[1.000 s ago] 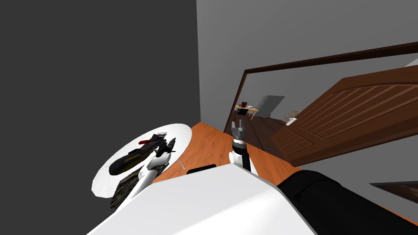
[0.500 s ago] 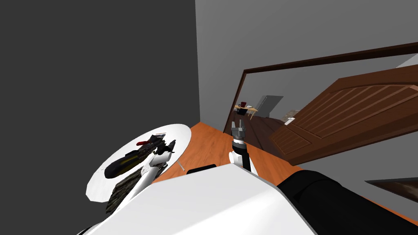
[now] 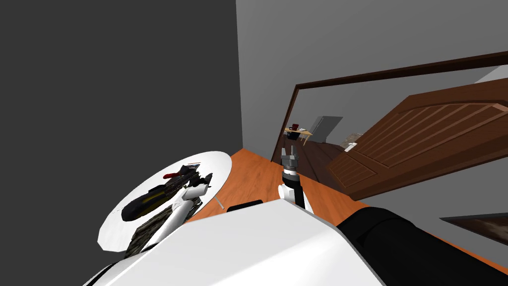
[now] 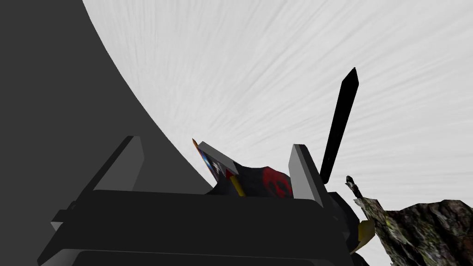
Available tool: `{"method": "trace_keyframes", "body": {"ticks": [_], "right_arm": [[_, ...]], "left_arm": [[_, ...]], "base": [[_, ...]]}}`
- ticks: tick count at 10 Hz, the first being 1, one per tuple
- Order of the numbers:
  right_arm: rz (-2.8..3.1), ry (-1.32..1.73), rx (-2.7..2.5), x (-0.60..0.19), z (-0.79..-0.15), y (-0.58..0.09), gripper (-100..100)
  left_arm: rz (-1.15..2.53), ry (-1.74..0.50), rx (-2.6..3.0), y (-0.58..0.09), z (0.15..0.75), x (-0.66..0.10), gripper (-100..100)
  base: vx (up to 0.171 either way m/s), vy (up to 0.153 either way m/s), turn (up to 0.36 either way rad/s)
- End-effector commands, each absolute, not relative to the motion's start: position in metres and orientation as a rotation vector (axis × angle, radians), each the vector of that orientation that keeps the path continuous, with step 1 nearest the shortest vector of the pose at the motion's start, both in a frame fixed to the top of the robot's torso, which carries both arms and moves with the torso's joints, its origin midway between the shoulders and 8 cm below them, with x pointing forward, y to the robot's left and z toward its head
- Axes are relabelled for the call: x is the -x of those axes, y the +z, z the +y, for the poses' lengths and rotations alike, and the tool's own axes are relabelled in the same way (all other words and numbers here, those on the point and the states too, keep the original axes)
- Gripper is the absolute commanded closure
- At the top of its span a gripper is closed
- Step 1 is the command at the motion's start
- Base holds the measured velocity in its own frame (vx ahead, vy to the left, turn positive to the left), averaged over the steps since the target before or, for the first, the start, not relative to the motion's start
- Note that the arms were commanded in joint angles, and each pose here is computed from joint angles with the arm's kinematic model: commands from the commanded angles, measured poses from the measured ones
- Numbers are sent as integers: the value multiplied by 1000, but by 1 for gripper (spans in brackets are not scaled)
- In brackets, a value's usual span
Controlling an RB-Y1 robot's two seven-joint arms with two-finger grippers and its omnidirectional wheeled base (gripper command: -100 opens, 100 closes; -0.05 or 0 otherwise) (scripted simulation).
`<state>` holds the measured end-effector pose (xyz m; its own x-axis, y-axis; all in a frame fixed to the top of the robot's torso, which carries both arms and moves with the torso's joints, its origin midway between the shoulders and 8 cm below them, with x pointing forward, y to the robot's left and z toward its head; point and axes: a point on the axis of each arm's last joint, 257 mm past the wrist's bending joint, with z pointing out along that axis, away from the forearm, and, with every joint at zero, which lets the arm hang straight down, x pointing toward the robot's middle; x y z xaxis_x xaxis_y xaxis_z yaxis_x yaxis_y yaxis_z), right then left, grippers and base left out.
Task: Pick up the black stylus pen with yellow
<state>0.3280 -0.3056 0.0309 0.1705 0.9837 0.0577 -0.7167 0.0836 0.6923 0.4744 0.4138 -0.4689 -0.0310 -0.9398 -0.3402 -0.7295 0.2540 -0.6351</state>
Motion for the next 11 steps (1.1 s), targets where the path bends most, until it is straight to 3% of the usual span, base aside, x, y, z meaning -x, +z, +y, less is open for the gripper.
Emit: {"method": "trace_keyframes", "body": {"ticks": [1,11], "right_arm": [[490,1347,-675,-328,-306,31,0],[490,1347,-675,-328,-306,31,0]], "left_arm": [[1835,-338,1559,-481,417,-465,-100],[1965,-139,1749,-524,434,-430,-100]], "base": [[17,-3,-25],[23,3,-23]]}}
